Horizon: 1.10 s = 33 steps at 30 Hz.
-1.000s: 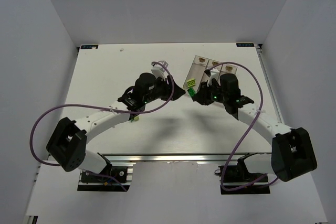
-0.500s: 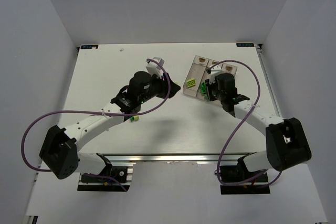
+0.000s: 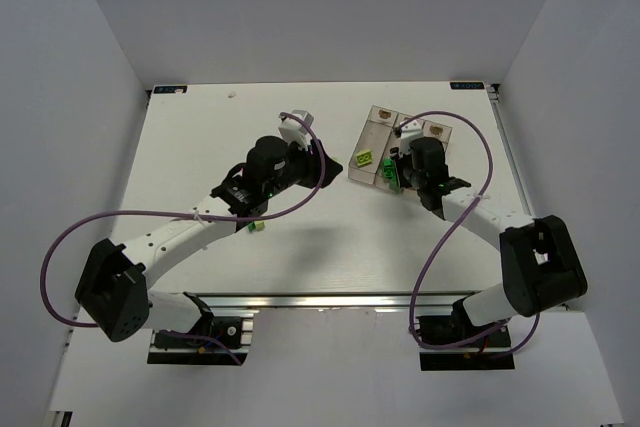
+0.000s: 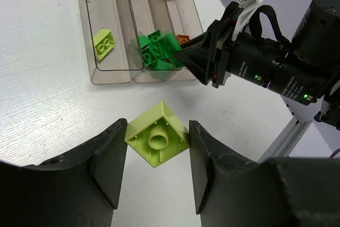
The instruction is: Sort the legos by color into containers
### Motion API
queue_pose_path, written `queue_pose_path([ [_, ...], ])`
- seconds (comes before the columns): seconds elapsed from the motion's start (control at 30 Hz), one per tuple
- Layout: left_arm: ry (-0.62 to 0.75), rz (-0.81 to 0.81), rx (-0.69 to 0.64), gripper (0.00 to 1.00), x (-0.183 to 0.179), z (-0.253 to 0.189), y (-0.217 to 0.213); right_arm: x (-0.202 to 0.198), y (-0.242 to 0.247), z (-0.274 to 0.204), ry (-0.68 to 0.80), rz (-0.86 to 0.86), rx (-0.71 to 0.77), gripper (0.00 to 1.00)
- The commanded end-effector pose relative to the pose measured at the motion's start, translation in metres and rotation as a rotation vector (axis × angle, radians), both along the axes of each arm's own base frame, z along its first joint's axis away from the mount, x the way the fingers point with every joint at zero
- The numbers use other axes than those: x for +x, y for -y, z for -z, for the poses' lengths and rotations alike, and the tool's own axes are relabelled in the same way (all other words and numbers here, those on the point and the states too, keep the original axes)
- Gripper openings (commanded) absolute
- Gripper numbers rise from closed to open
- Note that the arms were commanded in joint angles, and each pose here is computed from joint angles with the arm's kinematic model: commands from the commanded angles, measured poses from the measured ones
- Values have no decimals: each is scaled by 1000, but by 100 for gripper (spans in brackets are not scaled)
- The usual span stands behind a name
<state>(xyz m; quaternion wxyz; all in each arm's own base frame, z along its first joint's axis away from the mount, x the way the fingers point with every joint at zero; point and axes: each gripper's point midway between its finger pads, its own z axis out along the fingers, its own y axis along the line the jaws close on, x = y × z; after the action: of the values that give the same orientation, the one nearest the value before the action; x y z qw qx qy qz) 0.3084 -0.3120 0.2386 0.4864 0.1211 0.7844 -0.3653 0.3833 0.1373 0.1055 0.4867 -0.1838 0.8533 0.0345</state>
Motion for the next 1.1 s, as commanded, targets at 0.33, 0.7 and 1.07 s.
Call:
queue_pose_path([
  [0.33,42,4,-9,7,0,-17,-1,18,-1,-46,132,25,47,64],
  [0.7,50,97,21,13,-5,-1,11,-82,-42,-141,467,-562,66,54],
  [1.07,2,129,52,10,31,22,47,-98,-29,-183,594,-519,67,0],
])
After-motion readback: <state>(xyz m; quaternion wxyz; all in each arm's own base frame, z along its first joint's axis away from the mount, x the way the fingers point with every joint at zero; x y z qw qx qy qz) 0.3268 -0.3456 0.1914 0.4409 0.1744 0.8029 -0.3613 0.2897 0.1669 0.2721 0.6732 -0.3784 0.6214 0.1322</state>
